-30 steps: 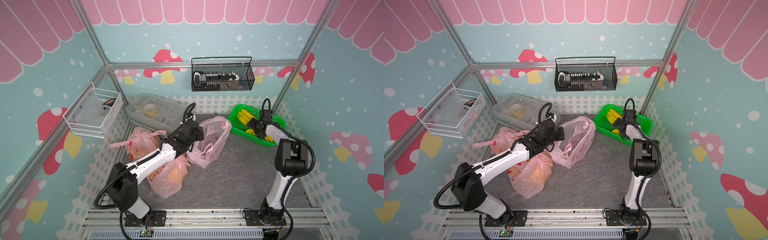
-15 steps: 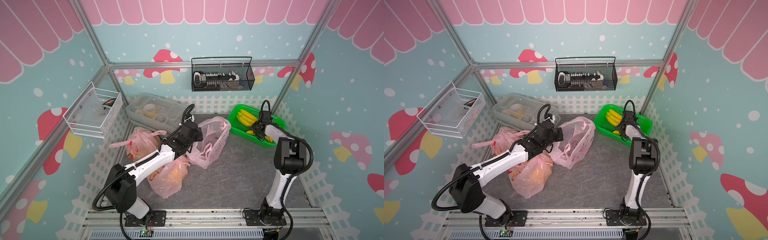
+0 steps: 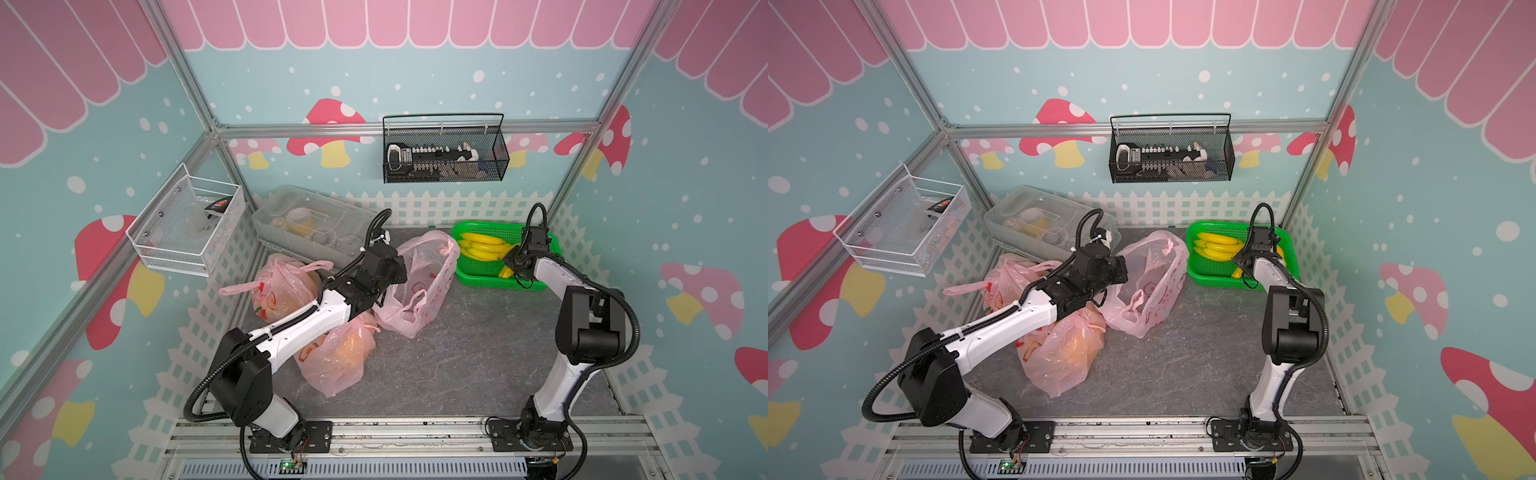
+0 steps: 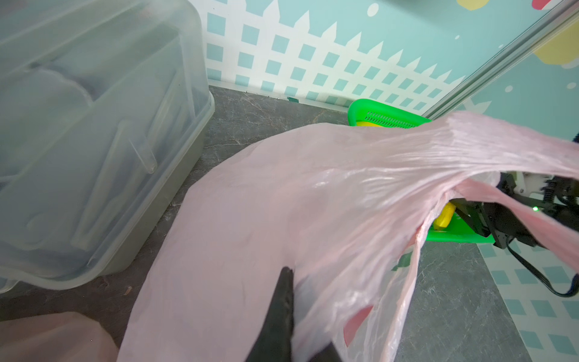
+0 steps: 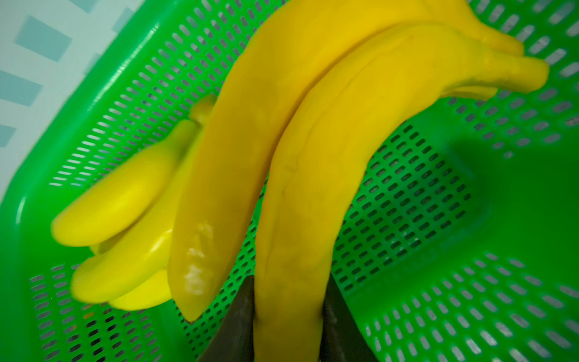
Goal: Place the banana into a plastic bag & tie a knot
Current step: Pick up the banana from the basket, then place the banana into the plastic bag.
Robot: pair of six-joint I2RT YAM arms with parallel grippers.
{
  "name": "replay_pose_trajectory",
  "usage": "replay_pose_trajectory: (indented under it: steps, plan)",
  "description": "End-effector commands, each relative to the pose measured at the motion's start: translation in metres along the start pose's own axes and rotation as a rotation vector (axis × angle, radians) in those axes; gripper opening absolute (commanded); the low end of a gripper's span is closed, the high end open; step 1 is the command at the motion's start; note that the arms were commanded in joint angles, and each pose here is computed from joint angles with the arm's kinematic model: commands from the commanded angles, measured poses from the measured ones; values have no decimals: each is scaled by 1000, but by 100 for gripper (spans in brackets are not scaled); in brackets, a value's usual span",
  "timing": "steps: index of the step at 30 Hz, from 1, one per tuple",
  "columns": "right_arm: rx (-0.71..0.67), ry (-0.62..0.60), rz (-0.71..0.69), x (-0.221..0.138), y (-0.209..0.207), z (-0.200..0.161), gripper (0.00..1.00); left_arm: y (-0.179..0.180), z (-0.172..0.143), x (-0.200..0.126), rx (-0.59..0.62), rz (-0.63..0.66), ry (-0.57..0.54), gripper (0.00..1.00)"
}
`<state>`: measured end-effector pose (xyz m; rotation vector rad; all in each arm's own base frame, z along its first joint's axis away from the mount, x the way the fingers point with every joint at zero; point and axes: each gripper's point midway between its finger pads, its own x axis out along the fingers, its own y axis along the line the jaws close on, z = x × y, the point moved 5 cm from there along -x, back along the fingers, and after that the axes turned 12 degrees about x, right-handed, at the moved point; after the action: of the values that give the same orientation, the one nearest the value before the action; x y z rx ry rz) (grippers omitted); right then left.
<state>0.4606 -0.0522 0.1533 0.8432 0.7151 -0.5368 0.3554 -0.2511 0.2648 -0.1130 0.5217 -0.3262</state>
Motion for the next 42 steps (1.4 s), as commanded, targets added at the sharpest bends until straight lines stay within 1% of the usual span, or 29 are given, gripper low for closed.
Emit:
replay_pose_trajectory:
  steps: [1,3,7,10,16,19,22,27,31,34,42]
  plan:
    - [-16,-48,102,-29,20,10,21,-8,11,-3,19,25,-18,0]
    - [-33,-47,130,-38,23,9,20,-9,13,-2,24,52,-18,0]
    - [-82,-20,214,-58,33,2,18,-17,19,-2,24,41,-26,0]
    - [-139,2,289,-81,42,-9,18,-23,25,-4,39,37,-38,0]
    - [-291,51,398,-138,45,-50,17,-33,34,2,62,38,-21,0]
    - [-358,80,428,-165,38,-75,18,-39,40,6,67,30,-18,0]
    - [-401,117,439,-183,23,-102,18,-46,47,9,78,28,-22,0]
    - [-457,165,466,-203,-5,-132,19,-52,54,18,91,31,-20,0]
    - [-556,210,564,-219,-14,-154,19,-66,61,24,130,-30,-29,0]
    - [-620,243,606,-228,-20,-171,19,-80,65,27,168,-102,-30,0]
    - [-737,316,706,-237,-34,-210,18,-105,66,37,240,-205,-22,0]
